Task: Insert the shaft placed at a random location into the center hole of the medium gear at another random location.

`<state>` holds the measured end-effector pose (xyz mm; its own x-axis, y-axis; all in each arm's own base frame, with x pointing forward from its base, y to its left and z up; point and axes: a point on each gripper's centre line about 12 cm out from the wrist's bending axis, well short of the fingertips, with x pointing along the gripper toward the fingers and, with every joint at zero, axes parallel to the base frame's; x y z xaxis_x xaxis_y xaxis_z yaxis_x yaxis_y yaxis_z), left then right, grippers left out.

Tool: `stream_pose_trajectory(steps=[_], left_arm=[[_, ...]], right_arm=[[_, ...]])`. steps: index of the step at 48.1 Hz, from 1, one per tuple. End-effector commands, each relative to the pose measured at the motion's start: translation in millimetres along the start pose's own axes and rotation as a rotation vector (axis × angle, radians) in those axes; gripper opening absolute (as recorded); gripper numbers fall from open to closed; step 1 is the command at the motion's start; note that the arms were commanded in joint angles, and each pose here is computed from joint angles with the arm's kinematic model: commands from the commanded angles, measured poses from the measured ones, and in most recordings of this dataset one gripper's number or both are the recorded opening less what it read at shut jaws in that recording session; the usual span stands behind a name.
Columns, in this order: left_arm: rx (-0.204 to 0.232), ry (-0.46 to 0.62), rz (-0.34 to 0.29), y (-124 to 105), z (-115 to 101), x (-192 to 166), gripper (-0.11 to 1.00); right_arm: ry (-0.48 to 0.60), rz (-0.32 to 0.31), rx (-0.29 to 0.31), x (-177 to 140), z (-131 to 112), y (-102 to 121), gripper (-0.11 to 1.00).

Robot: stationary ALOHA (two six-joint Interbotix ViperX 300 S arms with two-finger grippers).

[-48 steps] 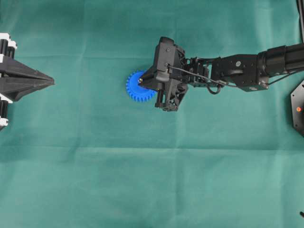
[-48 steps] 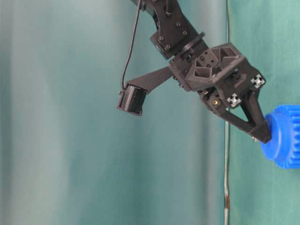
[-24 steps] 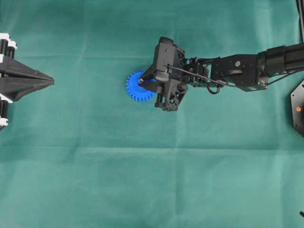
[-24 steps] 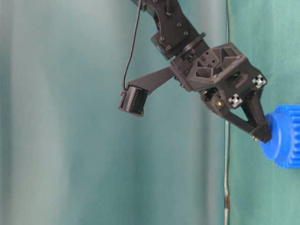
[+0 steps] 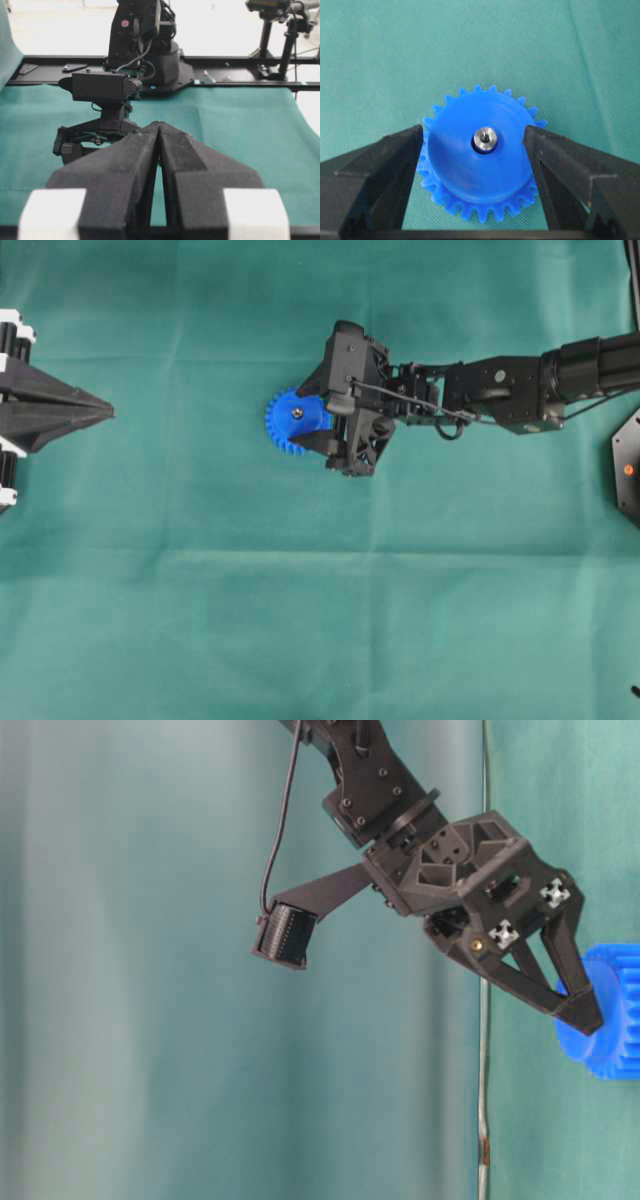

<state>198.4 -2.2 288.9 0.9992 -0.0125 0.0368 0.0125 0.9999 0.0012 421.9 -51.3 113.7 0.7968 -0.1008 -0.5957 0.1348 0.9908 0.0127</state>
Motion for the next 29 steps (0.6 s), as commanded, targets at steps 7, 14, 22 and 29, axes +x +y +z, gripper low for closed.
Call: stream_pose_trajectory(steps=[7, 14, 22, 29], left_arm=[[0.002, -0.021, 0.000, 0, 9, 3, 0.00], [0.002, -0.023, 0.000, 0, 9, 3, 0.00], [0.002, -0.021, 0.000, 0, 9, 3, 0.00], [0.002, -0.020, 0.000, 0, 9, 3, 0.00]], right_arm=[[-0.063, -0.002, 0.015, -15, 25, -2, 0.87], [-0.101, 0.000, 0.011, -33, 43, -1, 0.87], [-0.129, 0.001, 0.008, -53, 58, -1, 0.87], [-0.140, 0.002, 0.008, -64, 63, -1, 0.86]])
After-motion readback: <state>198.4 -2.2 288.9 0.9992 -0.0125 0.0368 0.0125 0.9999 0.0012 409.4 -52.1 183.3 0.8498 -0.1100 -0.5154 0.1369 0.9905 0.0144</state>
